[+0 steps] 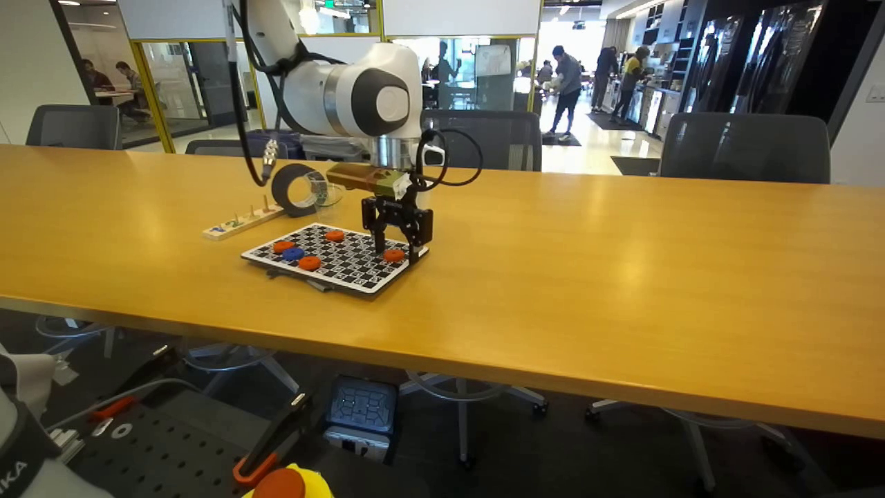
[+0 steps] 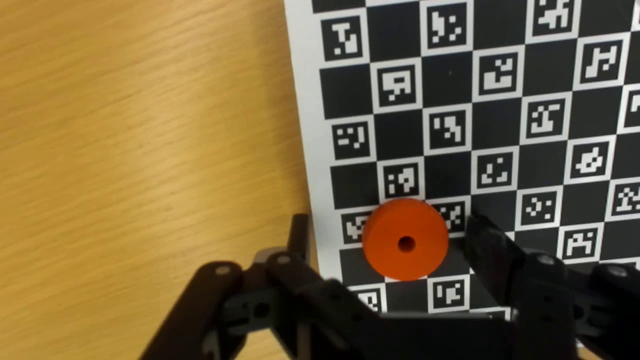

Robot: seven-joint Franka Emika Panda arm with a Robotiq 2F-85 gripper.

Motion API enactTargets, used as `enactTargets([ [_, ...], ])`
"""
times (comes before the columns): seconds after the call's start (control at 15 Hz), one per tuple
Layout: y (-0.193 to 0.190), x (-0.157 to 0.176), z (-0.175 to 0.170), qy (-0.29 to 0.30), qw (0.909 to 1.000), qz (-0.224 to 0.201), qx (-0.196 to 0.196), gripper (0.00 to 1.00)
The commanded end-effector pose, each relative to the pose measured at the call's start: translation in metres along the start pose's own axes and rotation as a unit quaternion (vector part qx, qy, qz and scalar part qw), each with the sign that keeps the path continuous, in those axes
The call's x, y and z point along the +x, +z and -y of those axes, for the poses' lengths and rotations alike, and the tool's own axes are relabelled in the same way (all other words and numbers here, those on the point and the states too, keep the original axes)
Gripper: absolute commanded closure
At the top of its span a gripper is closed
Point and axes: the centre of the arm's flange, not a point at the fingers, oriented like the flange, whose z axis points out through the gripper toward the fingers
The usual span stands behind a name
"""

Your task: Pick up the blue and orange objects and put them in the cups

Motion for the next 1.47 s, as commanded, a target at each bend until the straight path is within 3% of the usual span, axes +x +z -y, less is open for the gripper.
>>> enactTargets([
  [0.0,0.001,0.011,-0.002,-0.006,0.9999,-0.014,0.008,0.49],
  [0.27,-0.005,0.014,-0.003,-0.007,0.9998,-0.02,0.007,0.8],
  [0.6,-0.02,0.013,-0.001,-0.008,0.9996,-0.027,0.003,0.78],
  [1.4,-0.145,0.045,0.037,-0.063,0.9885,-0.136,-0.018,0.78],
])
